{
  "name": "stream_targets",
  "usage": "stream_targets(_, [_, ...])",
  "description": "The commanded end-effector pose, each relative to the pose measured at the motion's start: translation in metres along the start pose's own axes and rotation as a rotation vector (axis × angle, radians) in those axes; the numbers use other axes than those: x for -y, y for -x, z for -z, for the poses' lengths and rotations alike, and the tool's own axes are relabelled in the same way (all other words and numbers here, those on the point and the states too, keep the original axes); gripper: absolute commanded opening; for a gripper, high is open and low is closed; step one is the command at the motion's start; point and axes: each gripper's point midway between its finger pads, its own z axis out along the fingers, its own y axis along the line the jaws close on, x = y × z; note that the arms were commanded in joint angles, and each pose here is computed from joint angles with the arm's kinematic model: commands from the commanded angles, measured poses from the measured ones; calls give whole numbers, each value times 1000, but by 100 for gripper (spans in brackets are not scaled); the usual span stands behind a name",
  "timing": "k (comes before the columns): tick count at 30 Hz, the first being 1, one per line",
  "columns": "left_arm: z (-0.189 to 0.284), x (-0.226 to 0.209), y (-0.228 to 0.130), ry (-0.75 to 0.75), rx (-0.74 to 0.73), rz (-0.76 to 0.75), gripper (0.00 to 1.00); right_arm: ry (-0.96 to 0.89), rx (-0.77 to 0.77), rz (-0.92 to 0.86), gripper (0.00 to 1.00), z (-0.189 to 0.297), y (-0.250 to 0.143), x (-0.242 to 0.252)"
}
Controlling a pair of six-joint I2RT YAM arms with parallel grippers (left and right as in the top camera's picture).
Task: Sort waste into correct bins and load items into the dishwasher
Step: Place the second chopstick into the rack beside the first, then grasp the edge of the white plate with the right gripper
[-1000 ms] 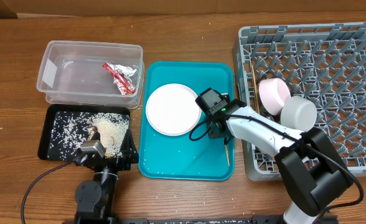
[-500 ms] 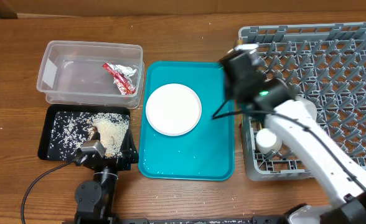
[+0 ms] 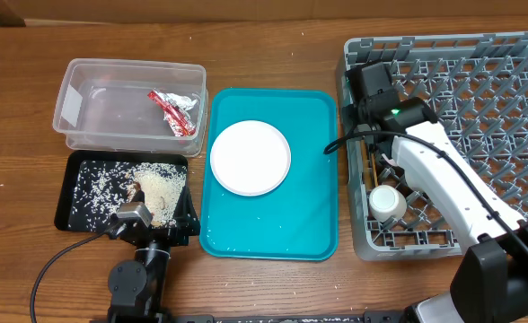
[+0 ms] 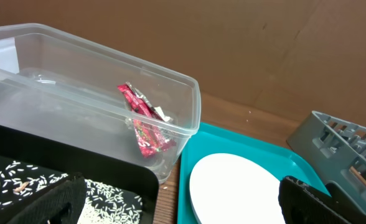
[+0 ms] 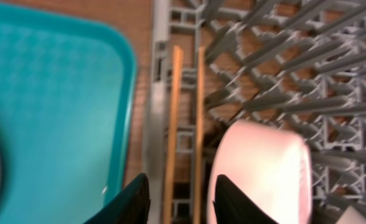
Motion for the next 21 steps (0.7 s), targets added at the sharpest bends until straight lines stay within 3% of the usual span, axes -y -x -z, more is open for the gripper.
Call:
stream_targets(1, [0,1,1,-7,7,-22,100,174,58,-30,40,42,11,-48])
stream_targets(7, [0,1,1,-7,7,-22,100,353,-59,-227,50,48,-15,-114])
stream_targets(13, [0,1,1,-7,7,-22,100,331,-159,-346,51,2,-37,-141])
stream_targets(21, [0,1,1,-7,7,-22,100,304,-267,-358,51,-48,-63,-160])
